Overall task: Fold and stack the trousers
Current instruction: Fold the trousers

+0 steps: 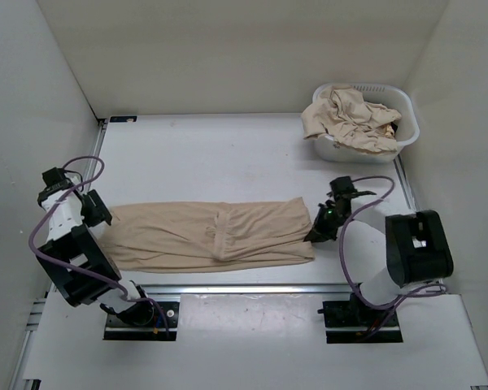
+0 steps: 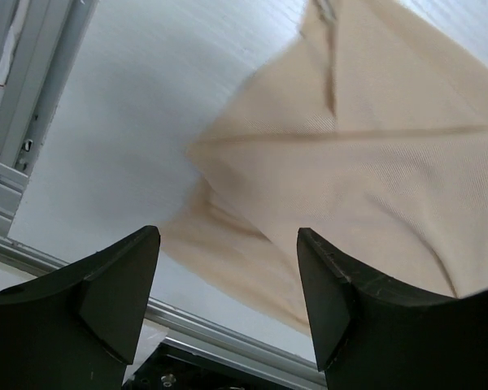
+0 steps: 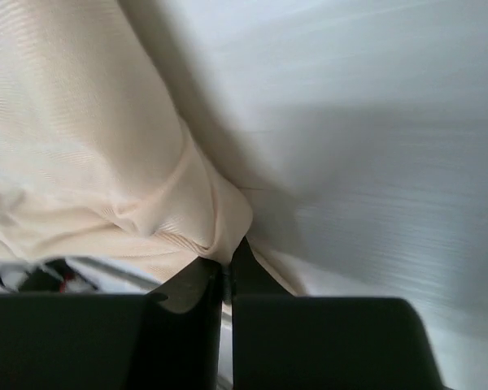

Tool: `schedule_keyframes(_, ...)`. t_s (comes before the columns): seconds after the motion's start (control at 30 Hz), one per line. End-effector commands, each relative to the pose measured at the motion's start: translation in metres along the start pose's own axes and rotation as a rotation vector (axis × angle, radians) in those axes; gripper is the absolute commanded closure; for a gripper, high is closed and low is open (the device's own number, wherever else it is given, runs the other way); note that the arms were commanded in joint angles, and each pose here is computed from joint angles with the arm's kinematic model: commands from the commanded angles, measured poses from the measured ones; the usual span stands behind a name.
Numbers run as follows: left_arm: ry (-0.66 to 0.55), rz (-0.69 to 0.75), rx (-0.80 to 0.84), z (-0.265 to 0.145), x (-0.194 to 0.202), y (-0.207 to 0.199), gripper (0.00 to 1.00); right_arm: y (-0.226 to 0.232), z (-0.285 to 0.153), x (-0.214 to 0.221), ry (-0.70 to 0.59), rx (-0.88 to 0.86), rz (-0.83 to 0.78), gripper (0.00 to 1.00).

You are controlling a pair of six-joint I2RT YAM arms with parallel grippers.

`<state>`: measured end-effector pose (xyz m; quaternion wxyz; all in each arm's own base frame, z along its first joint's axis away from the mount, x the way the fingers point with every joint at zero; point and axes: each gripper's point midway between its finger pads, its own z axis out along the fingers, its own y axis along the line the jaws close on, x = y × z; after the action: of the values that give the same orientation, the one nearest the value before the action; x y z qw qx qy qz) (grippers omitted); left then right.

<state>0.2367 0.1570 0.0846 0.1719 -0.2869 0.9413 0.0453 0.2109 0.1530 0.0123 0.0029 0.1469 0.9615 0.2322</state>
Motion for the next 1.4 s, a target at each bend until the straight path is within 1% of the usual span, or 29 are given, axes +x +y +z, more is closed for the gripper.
schedule_keyframes(0.0,-0.006,0.031,0.042,-0.007,-0.006,-0.015,0.2,-0.042,-0.039,-0.025,-0.163,0.091,0.035,1.0)
schedule_keyframes(0.03,0.004,0.045,0.058,-0.005,-0.004,-0.021,0.2,-0.05,-0.051,-0.021,-0.153,0.115,0.059,1.0)
schedule_keyframes(0.07,0.018,0.062,0.074,-0.006,0.0,-0.028,0.2,-0.057,-0.069,-0.036,-0.207,0.143,0.051,1.0)
schedule_keyframes(0.13,0.049,0.116,0.102,0.0,0.005,-0.046,0.2,-0.068,-0.094,-0.029,-0.197,0.244,0.046,1.0)
schedule_keyframes(0.17,0.06,0.134,0.108,0.002,0.008,-0.051,0.2,-0.065,-0.115,-0.04,-0.246,0.283,0.024,1.0)
schedule_keyframes(0.23,0.095,0.191,0.144,0.008,0.016,-0.071,0.2,-0.081,-0.142,-0.033,-0.245,0.425,0.035,1.0)
schedule_keyframes(0.27,0.107,0.213,0.15,0.01,0.019,-0.077,0.2,-0.08,-0.155,-0.034,-0.271,0.448,0.033,1.0)
schedule_keyframes(0.3,0.111,0.259,0.177,0.009,0.021,-0.093,0.2,-0.071,-0.178,-0.047,-0.337,0.461,0.039,1.0)
schedule_keyframes(0.33,0.131,0.281,0.197,0.011,0.026,-0.102,0.2,-0.075,-0.198,-0.041,-0.35,0.52,0.045,1.0)
schedule_keyframes(0.37,0.133,0.306,0.216,0.01,0.027,-0.111,0.2,-0.067,-0.211,-0.043,-0.38,0.524,0.047,1.0)
schedule_keyframes(0.43,0.174,0.385,0.266,0.012,0.043,-0.138,0.19,-0.034,-0.236,-0.046,-0.434,0.483,-0.003,1.0)
schedule_keyframes(0.47,0.191,0.414,0.286,0.013,0.05,-0.148,0.19,-0.019,-0.237,-0.045,-0.429,0.451,-0.031,1.0)
schedule_keyframes(0.5,0.22,0.475,0.307,0.014,0.063,-0.164,0.19,0.006,-0.23,-0.037,-0.408,0.417,-0.087,1.0)
schedule_keyframes(0.57,0.264,0.529,0.328,0.016,0.081,-0.176,0.19,0.038,-0.221,-0.035,-0.391,0.418,-0.158,1.0)
schedule_keyframes(0.6,0.281,0.551,0.346,0.016,0.088,-0.183,0.18,0.068,-0.205,-0.021,-0.371,0.405,-0.255,1.0)
schedule_keyframes(0.63,0.317,0.58,0.385,0.015,0.101,-0.195,0.18,0.084,-0.185,-0.021,-0.329,0.435,-0.304,1.0)
schedule_keyframes(0.67,0.337,0.591,0.414,0.014,0.107,-0.202,0.18,0.096,-0.176,-0.014,-0.301,0.46,-0.351,1.0)
schedule_keyframes(0.7,0.348,0.6,0.446,0.01,0.113,-0.208,0.17,0.13,-0.173,-0.005,-0.323,0.435,-0.455,1.0)
schedule_keyframes(0.73,0.388,0.621,0.47,0.012,0.125,-0.216,0.17,0.142,-0.149,-0.004,-0.281,0.484,-0.485,1.0)
schedule_keyframes(0.77,0.407,0.63,0.514,0.009,0.132,-0.225,0.17,0.153,-0.142,0.004,-0.259,0.494,-0.514,1.0)
schedule_keyframes(0.8,0.428,0.64,0.532,0.009,0.139,-0.229,0.15,0.17,-0.133,0.017,-0.255,0.49,-0.58,1.0)
schedule_keyframes(0.83,0.461,0.662,0.544,0.009,0.15,-0.234,0.15,0.193,-0.123,0.018,-0.269,0.46,-0.598,1.0)
schedule_keyframes(0.9,0.507,0.675,0.587,0.006,0.163,-0.242,0.15,0.214,-0.114,0.036,-0.269,0.427,-0.654,1.0)
schedule_keyframes(0.93,0.528,0.695,0.583,0.011,0.171,-0.245,0.17,0.222,-0.109,0.038,-0.281,0.419,-0.652,1.0)
schedule_keyframes(0.97,0.543,0.707,0.569,0.014,0.176,-0.244,0.25,0.233,-0.104,0.045,-0.296,0.382,-0.674,1.0)
schedule_keyframes(1.07,0.56,0.737,0.493,0.034,0.179,-0.242,0.41,0.241,-0.089,0.06,-0.266,0.33,-0.68,1.0)
schedule_keyframes(1.1,0.558,0.737,0.494,0.035,0.177,-0.244,0.49,0.246,-0.084,0.058,-0.278,0.309,-0.679,1.0)
schedule_keyframes(1.27,0.535,0.742,0.493,0.037,0.169,-0.25,0.54,0.27,-0.06,0.084,-0.184,0.198,-0.788,1.0)
schedule_keyframes(1.37,0.522,0.746,0.488,0.037,0.165,-0.251,0.56,0.284,-0.037,0.096,-0.125,0.177,-0.868,1.0)
